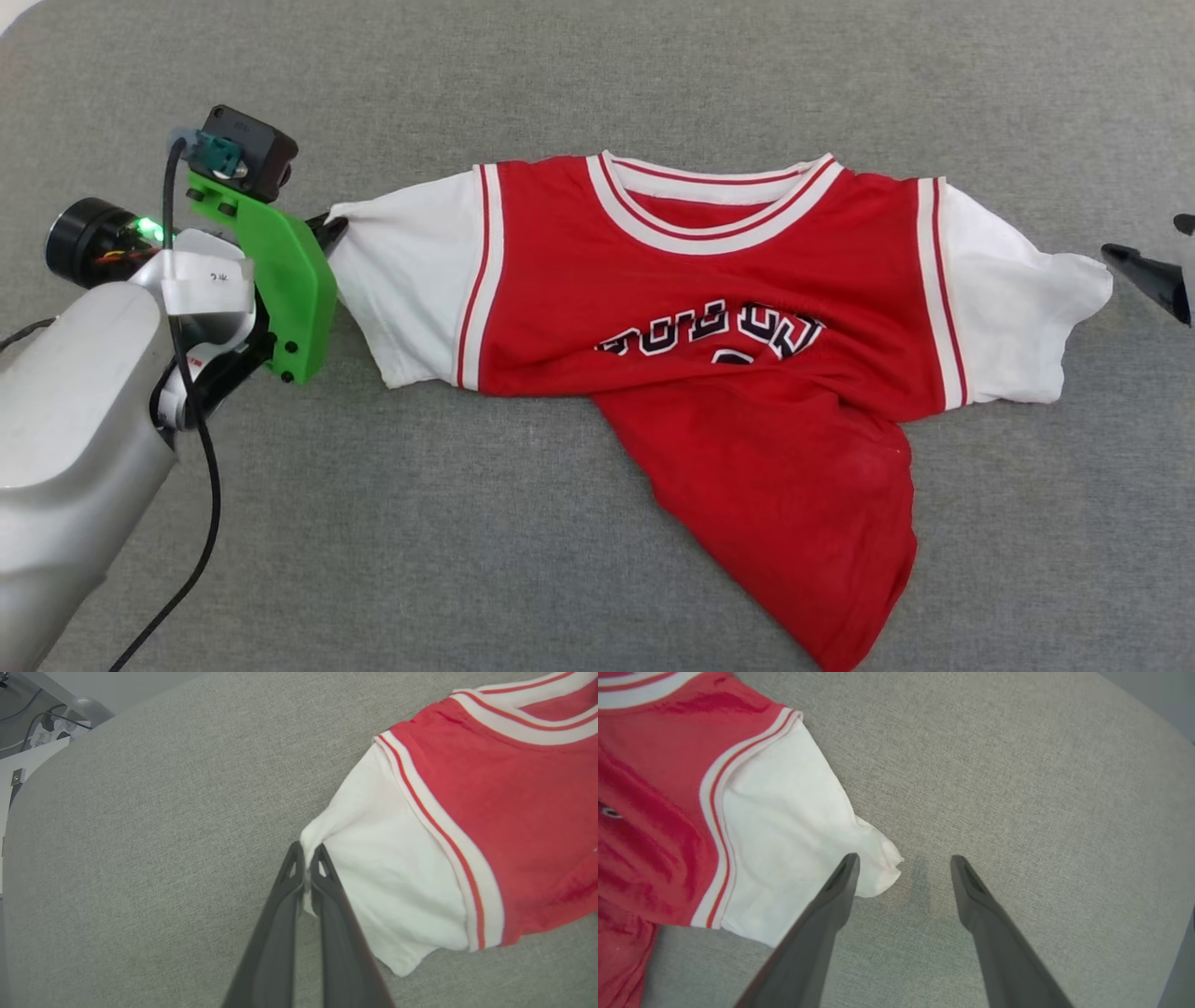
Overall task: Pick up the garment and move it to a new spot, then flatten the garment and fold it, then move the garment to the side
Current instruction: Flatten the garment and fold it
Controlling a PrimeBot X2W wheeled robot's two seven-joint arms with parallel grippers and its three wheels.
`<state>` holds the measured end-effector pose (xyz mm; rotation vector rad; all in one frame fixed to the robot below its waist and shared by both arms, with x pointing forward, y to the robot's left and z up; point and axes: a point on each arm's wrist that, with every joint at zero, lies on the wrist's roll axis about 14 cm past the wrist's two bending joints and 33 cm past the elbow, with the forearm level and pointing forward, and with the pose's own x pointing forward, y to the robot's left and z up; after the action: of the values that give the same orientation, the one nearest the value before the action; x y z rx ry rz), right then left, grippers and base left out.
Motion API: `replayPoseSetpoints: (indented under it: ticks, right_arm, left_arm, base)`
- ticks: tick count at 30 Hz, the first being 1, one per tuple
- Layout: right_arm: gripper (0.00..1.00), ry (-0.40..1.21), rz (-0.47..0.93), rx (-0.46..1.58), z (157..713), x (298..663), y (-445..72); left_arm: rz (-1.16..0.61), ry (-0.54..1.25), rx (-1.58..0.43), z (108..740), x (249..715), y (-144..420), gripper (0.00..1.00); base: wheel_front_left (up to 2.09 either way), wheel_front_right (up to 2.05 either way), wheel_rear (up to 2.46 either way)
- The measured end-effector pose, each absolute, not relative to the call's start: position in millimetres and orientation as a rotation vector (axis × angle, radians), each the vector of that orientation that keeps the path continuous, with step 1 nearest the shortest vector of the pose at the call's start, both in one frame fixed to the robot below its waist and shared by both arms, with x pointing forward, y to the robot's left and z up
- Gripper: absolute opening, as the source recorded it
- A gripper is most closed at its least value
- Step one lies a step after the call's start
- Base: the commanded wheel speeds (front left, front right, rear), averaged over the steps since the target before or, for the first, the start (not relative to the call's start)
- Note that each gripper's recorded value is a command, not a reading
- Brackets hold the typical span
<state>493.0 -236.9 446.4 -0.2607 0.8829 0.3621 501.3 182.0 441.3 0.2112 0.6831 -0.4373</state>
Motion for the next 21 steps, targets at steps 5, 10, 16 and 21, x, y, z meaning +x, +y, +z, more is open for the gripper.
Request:
replayPoseSetpoints:
  ticks: [5, 10, 16, 21]
  right_arm:
    - [1.0, 0.985, 0.366, -0.229, 403, 498, -226]
    - [1.0, 1.106, 0.373, -0.218, 359, 485, -222]
    - [0.0, 0.992, 0.376, -0.146, 365, 497, -216]
    - [0.0, 0.771, 0.382, -0.118, 406, 511, -210]
  left_arm:
    - [-0.449, 0.675, 0.207, 437, 506, 177, 0.0]
    - [-0.438, 0.687, 0.202, 427, 508, 180, 0.0]
    - [-0.432, 0.663, 0.193, 429, 509, 180, 0.0]
    - [-0.431, 0.504, 0.191, 469, 518, 176, 0.0]
  base:
    - [0.0, 0.0, 0.0]
    - [0.0, 0.0, 0.0]
    - [0.0, 0.0, 0.0]
    - [0.0, 0.0, 0.0]
